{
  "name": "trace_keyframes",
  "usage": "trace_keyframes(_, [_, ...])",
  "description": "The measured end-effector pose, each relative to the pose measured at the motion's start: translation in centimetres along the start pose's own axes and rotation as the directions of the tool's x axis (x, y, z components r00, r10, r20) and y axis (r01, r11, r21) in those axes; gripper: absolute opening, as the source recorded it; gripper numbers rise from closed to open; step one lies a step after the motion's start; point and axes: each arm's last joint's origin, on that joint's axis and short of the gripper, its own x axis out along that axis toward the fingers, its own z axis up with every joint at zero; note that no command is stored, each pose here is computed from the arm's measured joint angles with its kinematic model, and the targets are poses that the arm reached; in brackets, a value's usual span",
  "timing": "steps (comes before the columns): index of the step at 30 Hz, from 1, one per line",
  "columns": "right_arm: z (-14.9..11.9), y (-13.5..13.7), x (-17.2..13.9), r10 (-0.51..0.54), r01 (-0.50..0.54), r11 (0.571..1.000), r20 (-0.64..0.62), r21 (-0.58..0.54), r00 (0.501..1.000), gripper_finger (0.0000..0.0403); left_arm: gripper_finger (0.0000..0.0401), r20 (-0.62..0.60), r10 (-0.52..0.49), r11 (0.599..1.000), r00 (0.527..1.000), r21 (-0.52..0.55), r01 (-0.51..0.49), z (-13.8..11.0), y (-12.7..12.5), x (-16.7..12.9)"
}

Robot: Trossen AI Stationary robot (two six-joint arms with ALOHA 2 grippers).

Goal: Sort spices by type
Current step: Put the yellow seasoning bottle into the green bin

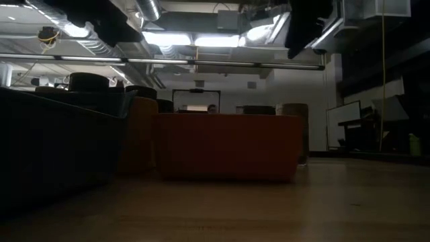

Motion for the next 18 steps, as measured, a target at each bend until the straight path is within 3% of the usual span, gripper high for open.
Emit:
trace_keyframes(9, [-4.4, -2.0, 1.0, -0.106, 0.115, 0.97, -0.054, 0.216, 0.993, 0.0298, 0.0251, -0.005, 0.0, 1.0, 1.0, -0.009, 0.0, -0.1, 0.2, -0.7])
trace_keyframes(18, [-7.1, 0.6, 1.1, 0.037, 0.006, 0.962, -0.152, 0.272, 0.988, 0.0298, 0.0251, -0.006, 0.001, 1.0, 1.0, -0.009, -0.001, -0.1, 0.2, -0.6])
